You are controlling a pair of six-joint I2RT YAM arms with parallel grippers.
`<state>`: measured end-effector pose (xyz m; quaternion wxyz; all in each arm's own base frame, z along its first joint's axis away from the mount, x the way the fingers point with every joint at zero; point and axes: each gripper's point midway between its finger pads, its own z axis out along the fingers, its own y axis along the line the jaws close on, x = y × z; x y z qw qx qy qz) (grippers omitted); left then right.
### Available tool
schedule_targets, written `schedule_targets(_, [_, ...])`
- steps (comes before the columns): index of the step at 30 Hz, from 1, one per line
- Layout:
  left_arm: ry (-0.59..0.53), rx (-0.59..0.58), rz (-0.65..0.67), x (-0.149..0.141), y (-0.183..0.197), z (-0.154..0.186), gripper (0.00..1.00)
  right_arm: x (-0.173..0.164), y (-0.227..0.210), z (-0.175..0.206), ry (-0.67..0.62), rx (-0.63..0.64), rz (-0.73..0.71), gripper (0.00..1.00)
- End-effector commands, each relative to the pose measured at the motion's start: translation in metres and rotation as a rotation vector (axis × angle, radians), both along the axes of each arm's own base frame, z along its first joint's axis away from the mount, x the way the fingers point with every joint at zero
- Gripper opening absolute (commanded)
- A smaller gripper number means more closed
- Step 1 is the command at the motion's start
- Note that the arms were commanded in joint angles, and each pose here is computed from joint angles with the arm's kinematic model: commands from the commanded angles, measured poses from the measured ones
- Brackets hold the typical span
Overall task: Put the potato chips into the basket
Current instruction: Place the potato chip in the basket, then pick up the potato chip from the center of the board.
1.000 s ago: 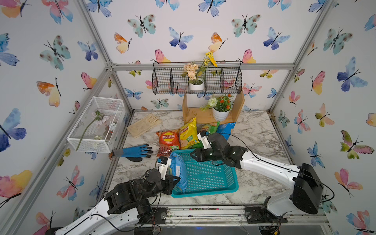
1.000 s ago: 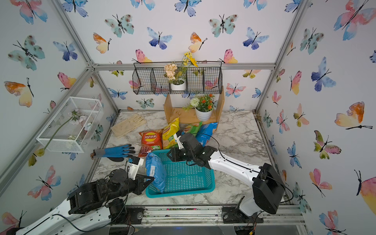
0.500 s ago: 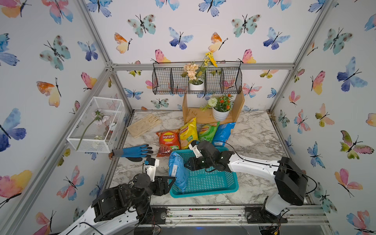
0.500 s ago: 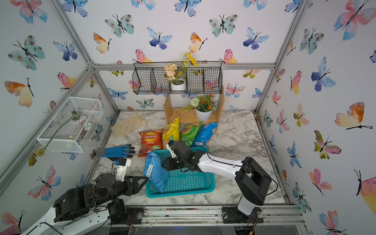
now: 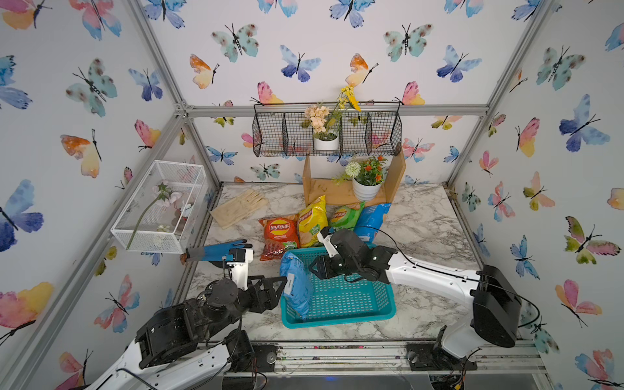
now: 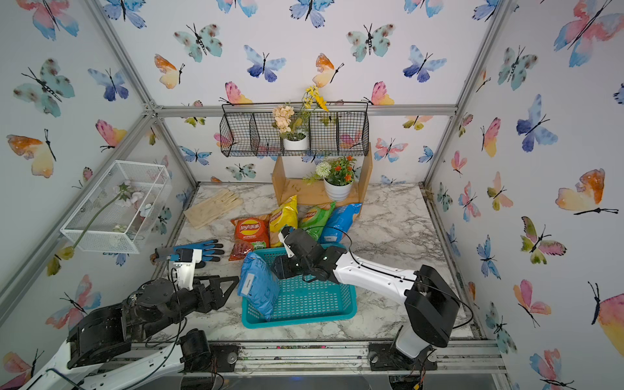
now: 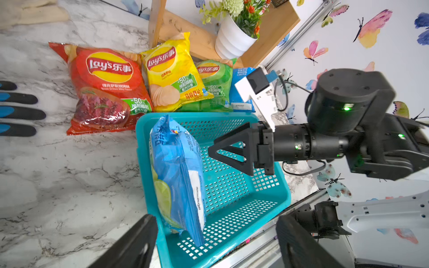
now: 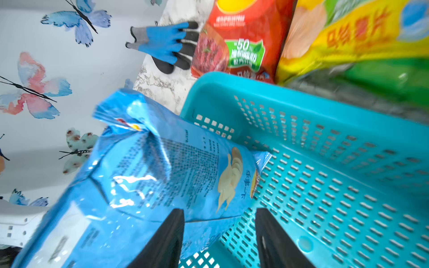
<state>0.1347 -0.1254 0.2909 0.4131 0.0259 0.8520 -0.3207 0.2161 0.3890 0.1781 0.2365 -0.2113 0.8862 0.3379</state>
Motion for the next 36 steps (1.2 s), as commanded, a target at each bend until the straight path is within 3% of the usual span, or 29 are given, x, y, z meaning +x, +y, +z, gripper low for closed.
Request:
schedule_targets(1, [-0.106,0.008,0.031,0.014,-0.001,0.028,0.90,0.015,-0.029,0.029,-0.143,-0.076,-0.080,0.61])
schedule_targets(7, [-0.189,0.010,0.006,0.025,-0.019,0.053,0.96,0.041,-0.084,0.045,-0.217,-0.122,-0.217,0.68])
schedule_targets(16, [-0.204,0.051,-0.061,0.037,-0.051,0.059,0.96,0.083,-0.164,0.021,-0.186,-0.166,-0.401,0.68])
schedule_targets(36, [-0.096,-0.017,-0.063,0.030,-0.057,0.013,0.95,0.136,-0.181,-0.042,-0.010,-0.053,-0.565,0.64])
